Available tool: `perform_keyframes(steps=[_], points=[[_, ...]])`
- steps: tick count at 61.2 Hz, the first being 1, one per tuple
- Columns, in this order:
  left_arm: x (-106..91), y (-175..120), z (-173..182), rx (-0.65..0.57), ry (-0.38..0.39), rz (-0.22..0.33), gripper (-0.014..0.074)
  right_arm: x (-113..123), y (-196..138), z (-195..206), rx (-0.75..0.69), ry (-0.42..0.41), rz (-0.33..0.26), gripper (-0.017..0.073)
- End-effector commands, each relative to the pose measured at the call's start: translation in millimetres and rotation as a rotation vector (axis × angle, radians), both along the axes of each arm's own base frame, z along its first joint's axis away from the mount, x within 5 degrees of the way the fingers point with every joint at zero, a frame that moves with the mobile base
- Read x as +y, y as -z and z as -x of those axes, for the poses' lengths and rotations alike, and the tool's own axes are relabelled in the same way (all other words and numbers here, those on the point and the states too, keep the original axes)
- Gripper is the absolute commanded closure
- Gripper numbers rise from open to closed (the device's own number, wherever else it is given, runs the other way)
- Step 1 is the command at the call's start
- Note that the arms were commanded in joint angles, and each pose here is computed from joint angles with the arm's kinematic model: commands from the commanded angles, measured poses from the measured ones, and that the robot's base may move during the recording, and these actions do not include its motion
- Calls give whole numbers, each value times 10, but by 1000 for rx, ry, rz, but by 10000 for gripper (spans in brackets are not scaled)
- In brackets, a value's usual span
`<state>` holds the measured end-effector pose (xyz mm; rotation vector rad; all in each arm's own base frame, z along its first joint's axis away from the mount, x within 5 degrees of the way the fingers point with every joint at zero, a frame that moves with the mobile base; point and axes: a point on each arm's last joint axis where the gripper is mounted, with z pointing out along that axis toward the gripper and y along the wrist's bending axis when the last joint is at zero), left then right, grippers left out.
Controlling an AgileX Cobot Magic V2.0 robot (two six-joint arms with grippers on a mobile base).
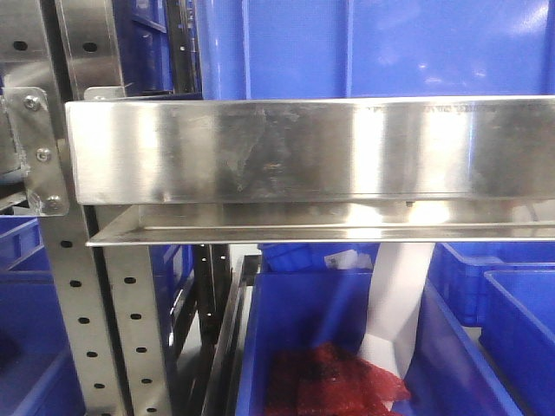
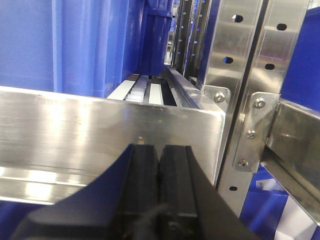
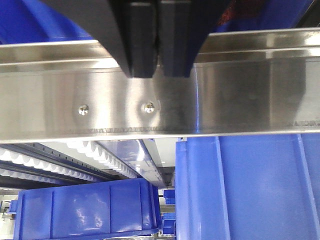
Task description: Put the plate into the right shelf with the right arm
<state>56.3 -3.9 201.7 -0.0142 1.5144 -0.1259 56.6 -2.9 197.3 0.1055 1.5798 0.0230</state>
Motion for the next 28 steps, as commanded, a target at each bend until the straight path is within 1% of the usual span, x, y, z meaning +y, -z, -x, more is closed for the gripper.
perform_keyframes(steps=[1,28], points=[[-1,-67,12,-91,4,12,640,-4,-99,15,-102,8,18,503],[-1,-67,12,-91,4,12,640,-4,-99,15,-102,8,18,503]])
